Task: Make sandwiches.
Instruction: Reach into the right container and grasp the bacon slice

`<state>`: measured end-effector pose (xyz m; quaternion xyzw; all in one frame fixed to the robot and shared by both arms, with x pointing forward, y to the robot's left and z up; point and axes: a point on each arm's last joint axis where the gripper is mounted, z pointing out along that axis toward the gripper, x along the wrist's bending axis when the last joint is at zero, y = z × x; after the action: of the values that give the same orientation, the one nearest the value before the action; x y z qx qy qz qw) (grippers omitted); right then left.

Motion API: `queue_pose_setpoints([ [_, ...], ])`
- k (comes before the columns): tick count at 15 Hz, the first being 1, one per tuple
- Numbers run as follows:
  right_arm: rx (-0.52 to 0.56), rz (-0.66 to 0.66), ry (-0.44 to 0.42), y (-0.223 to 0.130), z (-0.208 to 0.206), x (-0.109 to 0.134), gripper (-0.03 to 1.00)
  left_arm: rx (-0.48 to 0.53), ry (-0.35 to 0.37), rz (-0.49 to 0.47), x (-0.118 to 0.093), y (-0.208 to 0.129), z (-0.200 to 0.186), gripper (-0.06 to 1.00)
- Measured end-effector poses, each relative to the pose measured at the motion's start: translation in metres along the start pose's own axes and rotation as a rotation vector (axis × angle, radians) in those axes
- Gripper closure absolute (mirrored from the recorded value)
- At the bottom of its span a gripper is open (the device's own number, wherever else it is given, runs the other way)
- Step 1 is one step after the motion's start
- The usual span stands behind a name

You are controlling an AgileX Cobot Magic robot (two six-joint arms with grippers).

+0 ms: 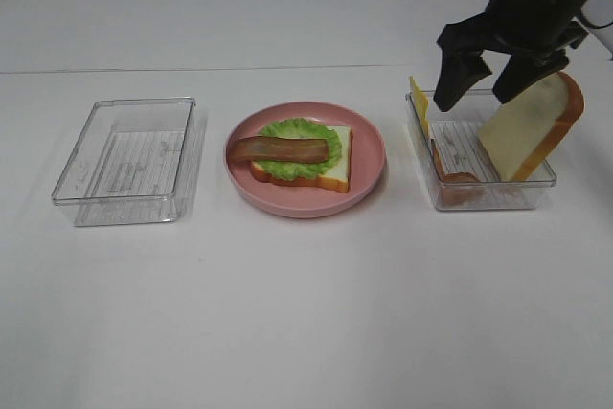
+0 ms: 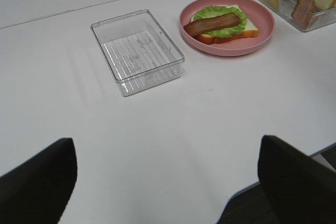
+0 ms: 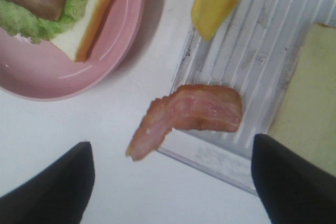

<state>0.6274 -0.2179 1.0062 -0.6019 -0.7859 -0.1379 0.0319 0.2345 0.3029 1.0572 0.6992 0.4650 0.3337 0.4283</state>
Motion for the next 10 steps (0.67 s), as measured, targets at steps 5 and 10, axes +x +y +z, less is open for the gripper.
queue_pose_setpoints([
  [5, 0.111, 0.034, 0.03, 0.013, 0.054, -0.003, 0.29, 0.0, 0.0, 0.003, 0.0, 0.0, 0.0, 0.08],
  [10, 0.145, 0.037, 0.024, 0.013, 0.068, -0.007, 0.38, 0.0, 0.0, 0.003, 0.0, 0.0, 0.0, 0.08],
])
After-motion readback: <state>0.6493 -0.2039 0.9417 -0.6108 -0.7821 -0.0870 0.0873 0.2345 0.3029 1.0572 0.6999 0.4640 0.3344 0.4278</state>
